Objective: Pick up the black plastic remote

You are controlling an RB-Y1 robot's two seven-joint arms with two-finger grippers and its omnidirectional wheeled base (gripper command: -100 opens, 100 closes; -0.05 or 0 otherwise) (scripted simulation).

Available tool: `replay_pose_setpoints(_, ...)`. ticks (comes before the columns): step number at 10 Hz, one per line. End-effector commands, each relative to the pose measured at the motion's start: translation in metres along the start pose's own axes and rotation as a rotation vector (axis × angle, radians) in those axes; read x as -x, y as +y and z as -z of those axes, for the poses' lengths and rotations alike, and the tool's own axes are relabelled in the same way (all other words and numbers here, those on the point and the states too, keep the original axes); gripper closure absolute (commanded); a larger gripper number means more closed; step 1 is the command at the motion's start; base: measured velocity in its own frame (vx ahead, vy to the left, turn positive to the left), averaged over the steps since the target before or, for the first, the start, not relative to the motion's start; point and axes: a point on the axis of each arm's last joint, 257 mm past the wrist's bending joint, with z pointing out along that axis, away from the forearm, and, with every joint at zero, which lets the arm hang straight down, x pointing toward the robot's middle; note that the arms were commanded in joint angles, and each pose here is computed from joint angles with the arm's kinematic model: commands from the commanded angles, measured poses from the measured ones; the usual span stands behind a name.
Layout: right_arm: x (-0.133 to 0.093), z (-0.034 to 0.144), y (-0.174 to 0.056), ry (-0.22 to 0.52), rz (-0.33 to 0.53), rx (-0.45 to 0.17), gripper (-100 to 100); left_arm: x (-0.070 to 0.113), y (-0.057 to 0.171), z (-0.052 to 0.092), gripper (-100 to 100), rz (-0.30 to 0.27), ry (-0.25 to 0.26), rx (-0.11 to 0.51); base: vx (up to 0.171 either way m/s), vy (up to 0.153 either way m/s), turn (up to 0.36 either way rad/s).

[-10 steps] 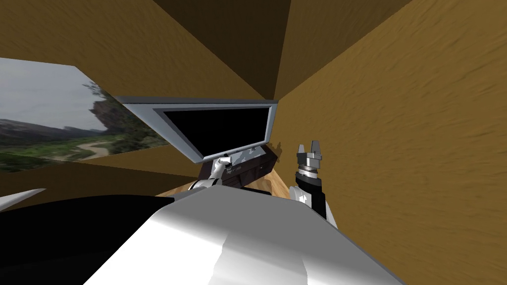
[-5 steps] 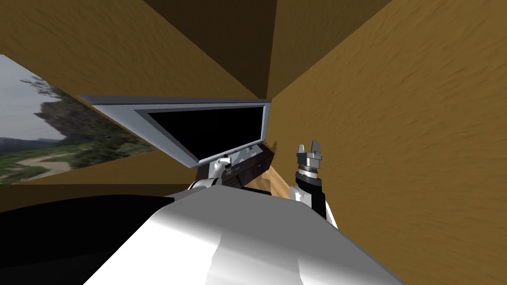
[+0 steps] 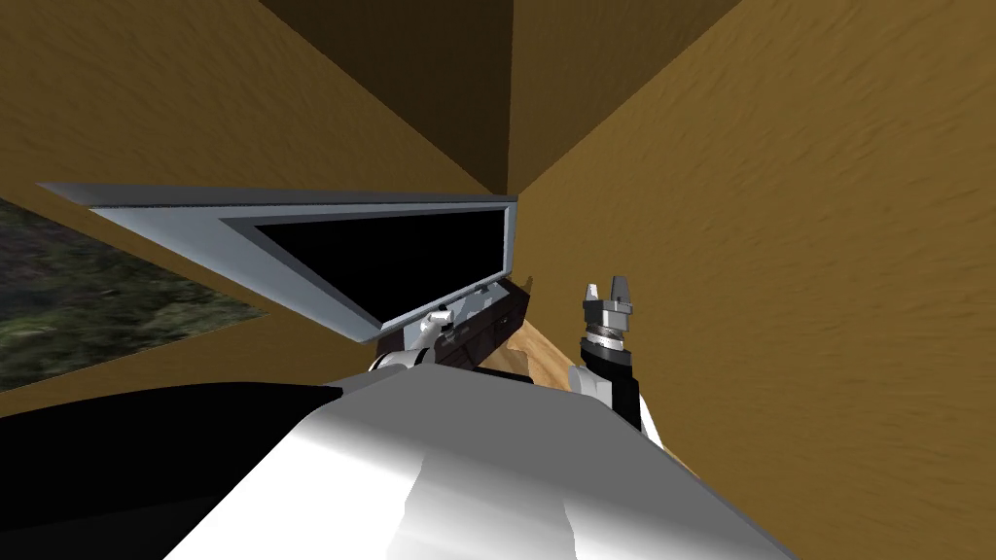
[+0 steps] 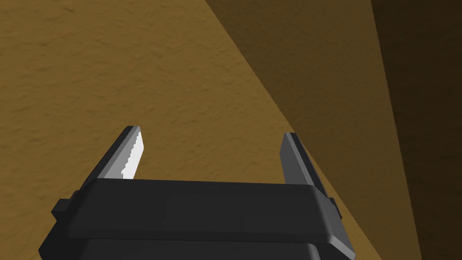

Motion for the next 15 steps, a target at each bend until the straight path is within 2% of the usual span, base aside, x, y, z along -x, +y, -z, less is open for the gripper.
replay_pose_setpoints(1,0.0,0.0,0.0,0.0,0.0,0.0,0,0.0042,0.0003,-0.0027,-100,0.051,-0.006,0.0,-0.06,0.063,-0.138)
replay_pose_setpoints(2,-0.0001,0.0,0.0,0.0,0.0,0.0,0,0.0072,0.0003,-0.0051,-100,0.082,-0.01,0.0,-0.097,0.081,-0.452)
replay_pose_setpoints(3,-0.0001,-0.0001,0.0001,0.0,0.0,0.0,0,0.0072,0.0003,-0.0051,-100,0.09,-0.01,0.0,-0.085,0.076,-0.162)
replay_pose_setpoints(5,-0.0001,-0.0001,0.0,0.0,0.0,0.0,0,0.0134,0.0007,-0.0099,-100,0.16,-0.017,-0.001,-0.101,0.075,-0.307)
replay_pose_setpoints(7,0.0,0.0,0.0,0.0,0.0,0.0,0,0.0125,0.0007,-0.0095,-100,0.158,-0.017,0.0,-0.061,0.043,-0.073)
replay_pose_setpoints(8,0.0,0.0,0.0,0.0,0.0,0.0,0,0.0127,0.0006,-0.0096,100,0.162,-0.017,-0.001,-0.008,0.005,0.0)
replay_pose_setpoints(12,0.0,0.0,0.0,0.0,0.0,0.0,0,0.0127,0.0022,-0.0101,100,0.163,-0.017,0.003,-0.001,-0.001,0.0)
replay_pose_setpoints(13,0.0,0.0,0.0,0.0,0.0,0.0,0,0.0127,0.0023,-0.0101,0,0.163,-0.017,0.004,0.0,0.0,0.0)
replay_pose_setpoints(14,0.0,0.0,0.0,0.0,0.0,0.0,0,0.0103,0.0005,-0.0075,100,0.129,-0.014,0.0,0.072,-0.033,0.289)
replay_pose_setpoints(15,0.0001,0.0001,-0.0001,0.0,0.0,0.0,0,0.0072,0.0003,-0.0051,100,0.093,-0.01,0.0,0.14,-0.085,0.418)
